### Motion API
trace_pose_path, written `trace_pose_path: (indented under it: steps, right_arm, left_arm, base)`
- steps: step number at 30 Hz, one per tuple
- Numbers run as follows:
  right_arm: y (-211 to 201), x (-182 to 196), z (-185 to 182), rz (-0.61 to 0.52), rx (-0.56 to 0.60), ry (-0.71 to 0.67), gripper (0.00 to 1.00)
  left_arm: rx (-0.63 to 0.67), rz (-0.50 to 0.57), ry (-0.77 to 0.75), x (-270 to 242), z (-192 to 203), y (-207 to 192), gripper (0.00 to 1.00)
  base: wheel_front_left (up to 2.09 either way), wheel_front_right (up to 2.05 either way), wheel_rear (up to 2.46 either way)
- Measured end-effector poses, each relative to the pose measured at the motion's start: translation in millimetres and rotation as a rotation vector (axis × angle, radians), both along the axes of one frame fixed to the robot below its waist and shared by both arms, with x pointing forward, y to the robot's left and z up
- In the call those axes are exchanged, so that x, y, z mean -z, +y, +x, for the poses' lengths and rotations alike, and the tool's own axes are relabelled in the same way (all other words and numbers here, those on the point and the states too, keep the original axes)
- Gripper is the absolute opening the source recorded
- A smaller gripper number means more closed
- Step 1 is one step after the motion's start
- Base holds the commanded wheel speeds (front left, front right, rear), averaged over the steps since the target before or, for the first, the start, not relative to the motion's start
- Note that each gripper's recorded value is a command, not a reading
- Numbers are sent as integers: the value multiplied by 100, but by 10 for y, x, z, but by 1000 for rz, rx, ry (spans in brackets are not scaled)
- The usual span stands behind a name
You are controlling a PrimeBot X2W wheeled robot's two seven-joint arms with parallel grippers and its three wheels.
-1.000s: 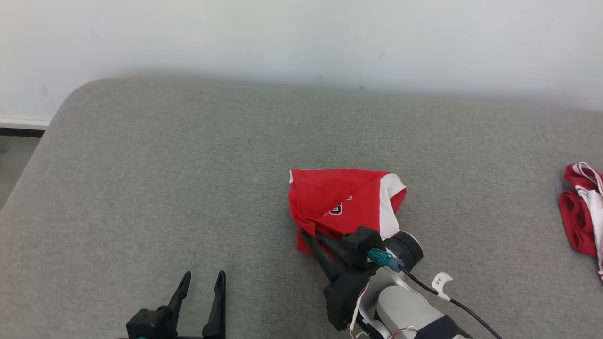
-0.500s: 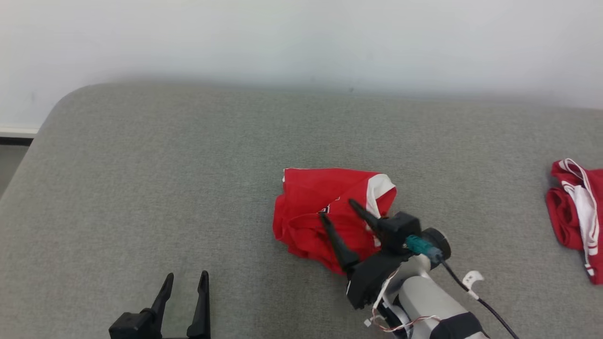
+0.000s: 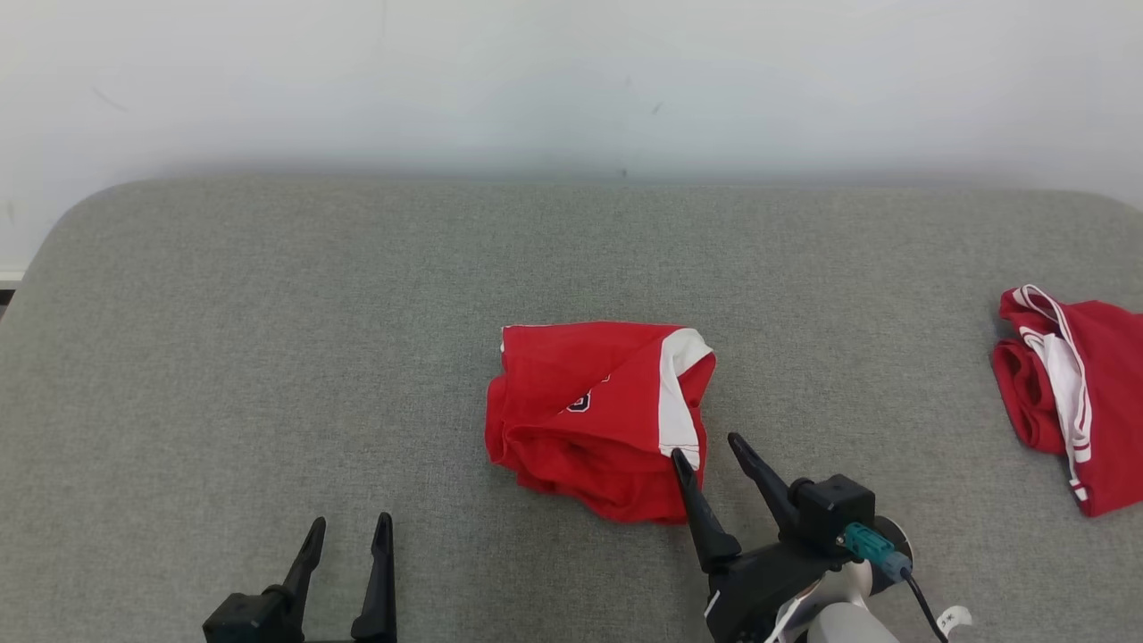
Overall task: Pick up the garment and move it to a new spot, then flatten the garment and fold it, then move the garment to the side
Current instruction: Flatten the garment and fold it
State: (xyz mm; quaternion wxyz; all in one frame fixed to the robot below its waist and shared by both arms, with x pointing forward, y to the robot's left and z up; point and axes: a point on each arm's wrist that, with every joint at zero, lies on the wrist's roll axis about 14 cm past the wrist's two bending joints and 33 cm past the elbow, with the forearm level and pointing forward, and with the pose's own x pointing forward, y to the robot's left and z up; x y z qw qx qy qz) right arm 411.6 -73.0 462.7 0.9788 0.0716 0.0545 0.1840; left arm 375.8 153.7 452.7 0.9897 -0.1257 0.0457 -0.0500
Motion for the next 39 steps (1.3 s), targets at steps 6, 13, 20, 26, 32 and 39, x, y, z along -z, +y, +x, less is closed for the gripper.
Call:
trace_pose_path:
  steps: [6,13,20,26,32,39]
  right_arm:
    - [57,96,-41,17,-13,33,100]
    - [132,181,-25,28,-31,64,37]
    - [209,62,73,54,-47,33,0]
    - [466,-343,263,78,-122,-83,0]
    - [792,-590,525,23,-221,-155,0]
    - [979,-439,862,-82,-258,-112,40]
  left_arm:
    - [-2,1,11,35,-10,7,100]
    - [-14,2,24,79,-22,49,100]
    - [-21,0,35,114,-17,68,100]
    - [-20,-4,38,123,1,63,100]
    - [-17,-6,23,67,31,58,100]
    - [-58,-6,30,72,-46,192,100]
  base:
    - [0,0,0]
    - [0,0,0]
    - [0,0,0]
    - [0,0,0]
    - [0,0,0]
    - [0,0,0]
